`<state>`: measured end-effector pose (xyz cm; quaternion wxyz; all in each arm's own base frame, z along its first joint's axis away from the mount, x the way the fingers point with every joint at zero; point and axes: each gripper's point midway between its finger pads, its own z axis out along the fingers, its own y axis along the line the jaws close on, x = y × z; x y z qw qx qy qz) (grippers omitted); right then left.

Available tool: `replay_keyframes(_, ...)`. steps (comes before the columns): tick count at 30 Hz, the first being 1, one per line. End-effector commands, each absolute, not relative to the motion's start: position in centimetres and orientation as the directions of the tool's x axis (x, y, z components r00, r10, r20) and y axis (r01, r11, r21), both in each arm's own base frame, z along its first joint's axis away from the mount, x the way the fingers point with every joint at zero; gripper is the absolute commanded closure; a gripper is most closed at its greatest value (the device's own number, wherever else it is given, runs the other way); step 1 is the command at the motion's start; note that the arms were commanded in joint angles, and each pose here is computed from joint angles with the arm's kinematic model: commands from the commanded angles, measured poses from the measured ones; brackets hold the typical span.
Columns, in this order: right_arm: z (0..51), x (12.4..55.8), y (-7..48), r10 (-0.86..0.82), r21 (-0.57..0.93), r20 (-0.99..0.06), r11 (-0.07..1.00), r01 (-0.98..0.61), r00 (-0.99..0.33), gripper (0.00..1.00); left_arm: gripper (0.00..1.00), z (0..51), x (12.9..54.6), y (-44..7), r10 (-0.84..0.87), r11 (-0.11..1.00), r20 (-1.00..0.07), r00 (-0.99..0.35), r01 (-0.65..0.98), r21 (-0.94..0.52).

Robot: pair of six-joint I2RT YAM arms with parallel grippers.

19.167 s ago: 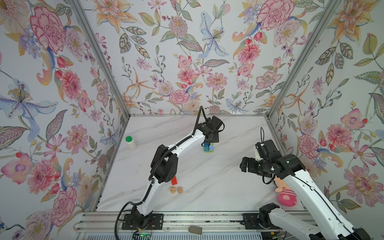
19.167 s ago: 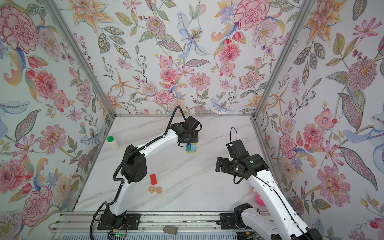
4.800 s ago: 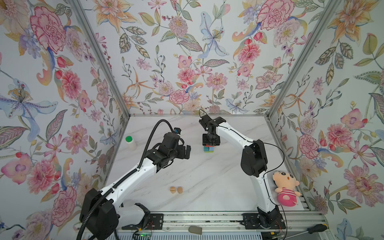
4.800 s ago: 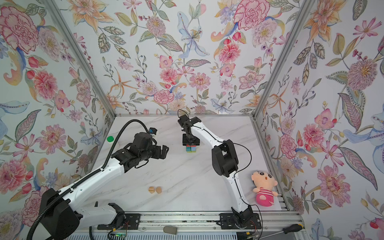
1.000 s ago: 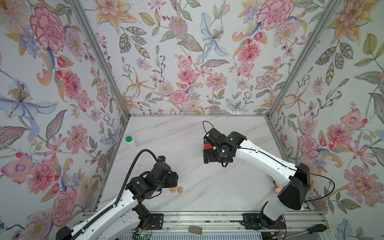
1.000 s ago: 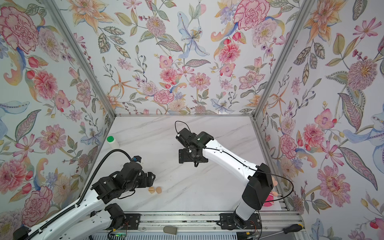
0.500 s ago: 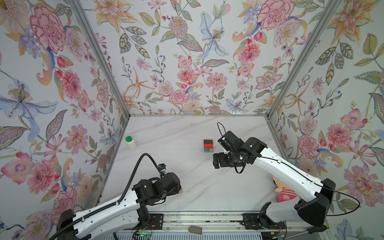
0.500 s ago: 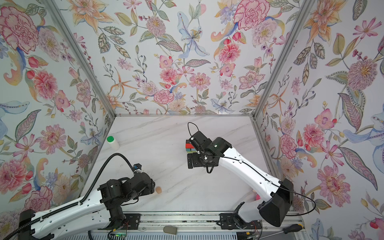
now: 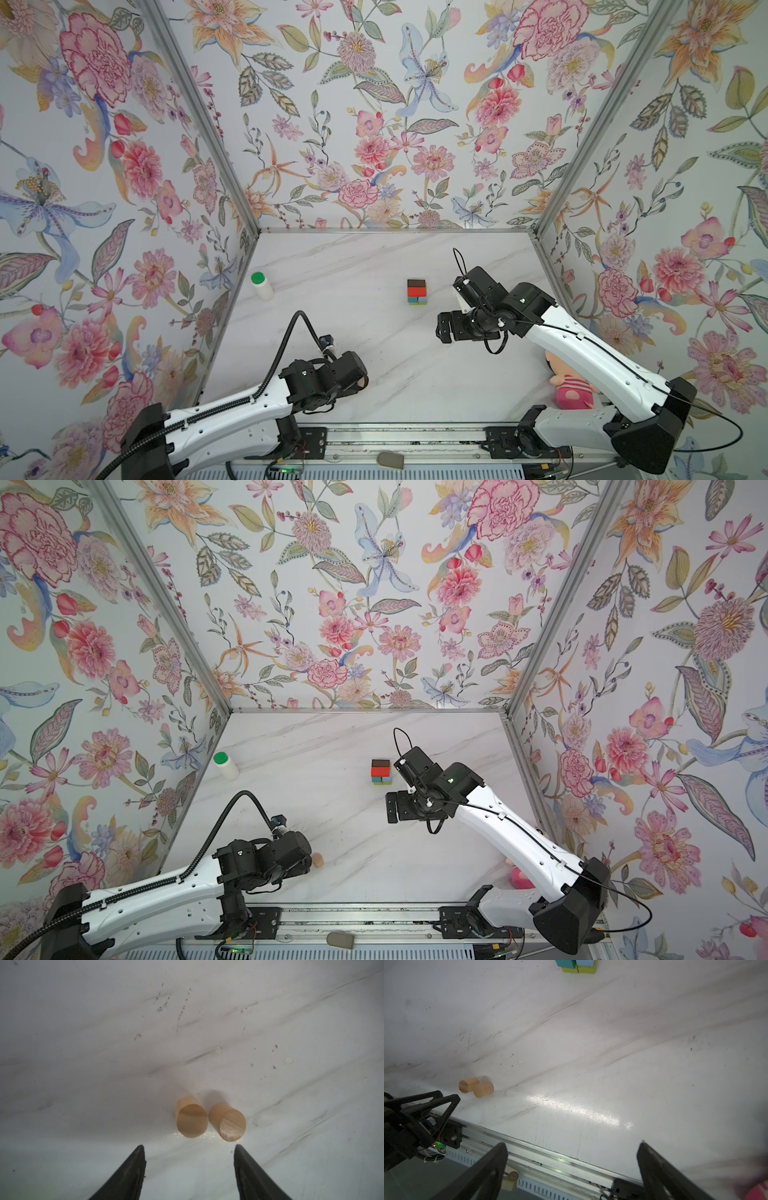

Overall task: Build the wood block tower
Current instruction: 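Lower the left gripper and close it on one light-wood cylinder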

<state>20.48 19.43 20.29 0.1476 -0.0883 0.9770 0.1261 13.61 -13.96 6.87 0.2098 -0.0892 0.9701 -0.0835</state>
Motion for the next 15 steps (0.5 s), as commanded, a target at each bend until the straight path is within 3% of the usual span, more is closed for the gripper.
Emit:
replay_keyframes(1, 20.2, 20.2, 19.2, -0.152, 0.234, -0.305, 0.945, -0.229, -0.940, 0.01, 0.30, 6.4, 13.4, -14.1, -0.209, 0.970, -0.391, -0.896, -0.139, -0.201)
replay_keyframes(15, 20.1, 21.2, 19.4, -0.140, 0.238, -0.297, 0.947, -0.215, -0.945, 0.01, 0.30, 4.8, 12.8, -13.1, -0.190, 0.977, -0.369, -0.910, -0.137, -0.165)
